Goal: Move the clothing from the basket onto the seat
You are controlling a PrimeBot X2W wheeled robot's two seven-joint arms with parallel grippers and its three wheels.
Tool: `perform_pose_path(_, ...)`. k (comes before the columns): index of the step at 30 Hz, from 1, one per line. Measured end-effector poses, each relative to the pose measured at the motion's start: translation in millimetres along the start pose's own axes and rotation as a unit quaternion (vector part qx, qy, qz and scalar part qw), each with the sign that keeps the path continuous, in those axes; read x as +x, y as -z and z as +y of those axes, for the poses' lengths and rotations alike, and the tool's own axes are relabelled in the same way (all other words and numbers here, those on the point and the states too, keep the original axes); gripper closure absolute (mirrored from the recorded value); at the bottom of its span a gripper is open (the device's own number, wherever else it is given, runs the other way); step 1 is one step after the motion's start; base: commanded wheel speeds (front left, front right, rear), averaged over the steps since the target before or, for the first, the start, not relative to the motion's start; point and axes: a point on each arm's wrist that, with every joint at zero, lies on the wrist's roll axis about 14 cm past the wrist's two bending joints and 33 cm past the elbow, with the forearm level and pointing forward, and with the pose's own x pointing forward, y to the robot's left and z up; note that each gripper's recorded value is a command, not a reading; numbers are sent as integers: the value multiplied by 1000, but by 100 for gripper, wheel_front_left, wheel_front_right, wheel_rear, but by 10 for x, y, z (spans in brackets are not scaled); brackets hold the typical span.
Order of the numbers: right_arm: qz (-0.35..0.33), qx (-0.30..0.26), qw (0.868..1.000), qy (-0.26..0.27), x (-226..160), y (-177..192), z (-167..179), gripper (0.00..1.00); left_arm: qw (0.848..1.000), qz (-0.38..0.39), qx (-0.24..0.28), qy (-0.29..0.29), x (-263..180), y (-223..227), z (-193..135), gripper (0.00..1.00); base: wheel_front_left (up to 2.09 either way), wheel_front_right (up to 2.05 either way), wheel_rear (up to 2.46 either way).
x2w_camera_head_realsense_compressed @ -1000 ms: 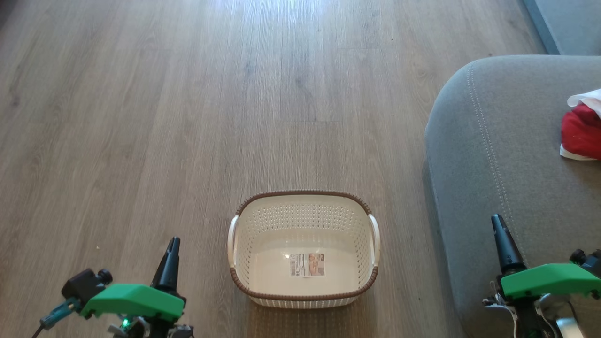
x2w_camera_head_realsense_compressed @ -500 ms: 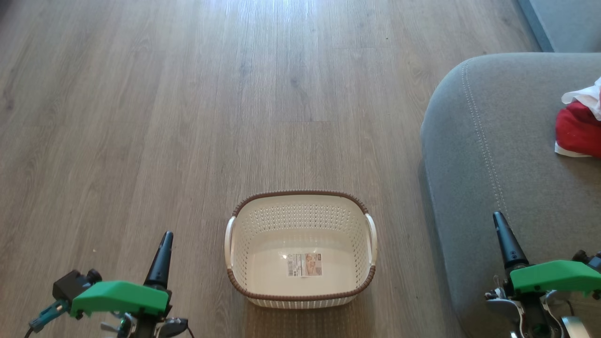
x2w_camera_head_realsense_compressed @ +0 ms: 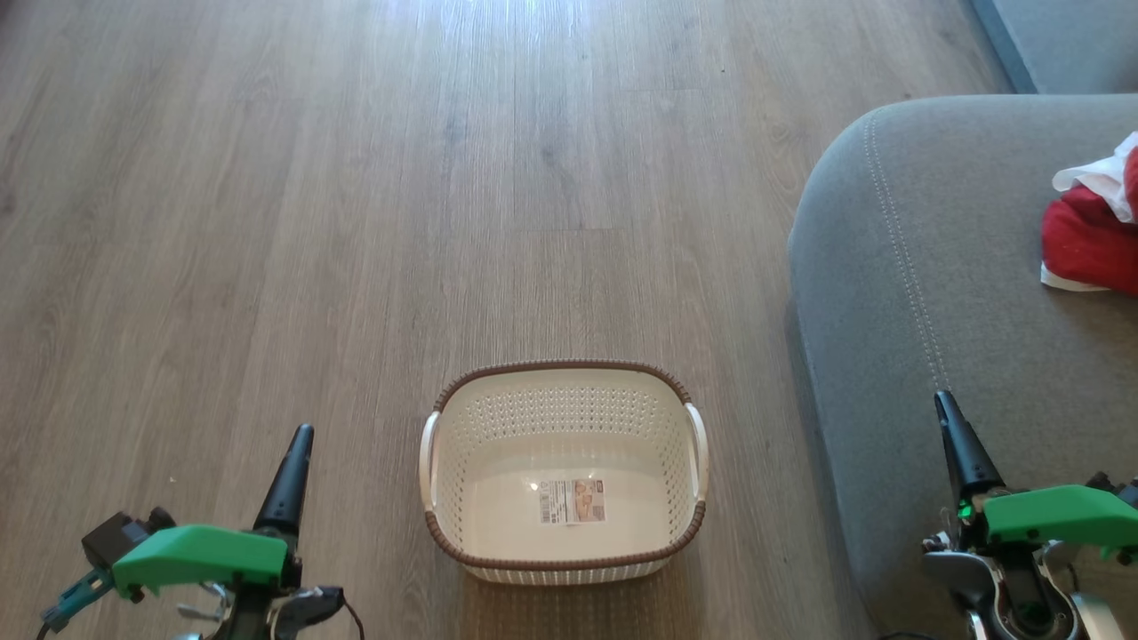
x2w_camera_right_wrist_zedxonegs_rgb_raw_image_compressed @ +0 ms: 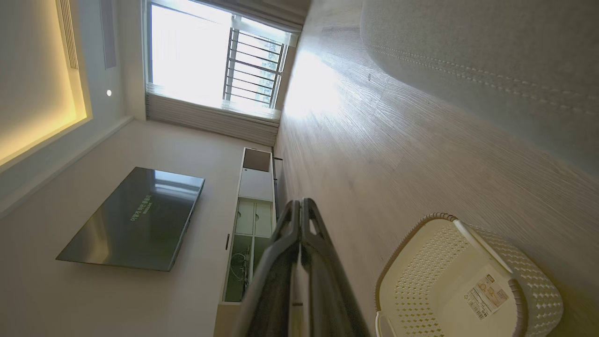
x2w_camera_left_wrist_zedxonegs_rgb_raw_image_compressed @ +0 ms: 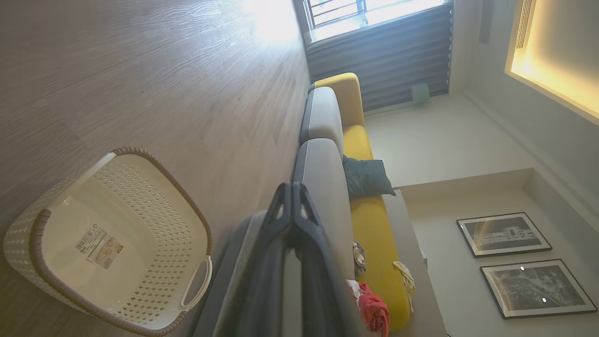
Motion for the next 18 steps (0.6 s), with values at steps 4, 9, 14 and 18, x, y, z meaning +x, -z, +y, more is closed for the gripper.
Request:
perform_pose_path(4,0,22,1000,0,-9,-8,-7,100,1000,1,-21,4,11,-12,-14,100,0,0,0)
perform_pose_path(9,-3,47,999,1,-16,-36,-17,100,999,0,-49,12,36,-43,-45,100,0,0,0)
perform_pose_path(14,-7,73,997,-4,-5,-70,8,100,997,0,-76,24,66,-61,-102,100,0,0,0)
perform_pose_path(18,-9,94,995,-9,7,-88,36,100,995,-4,-100,28,71,-98,-110,100,0,0,0)
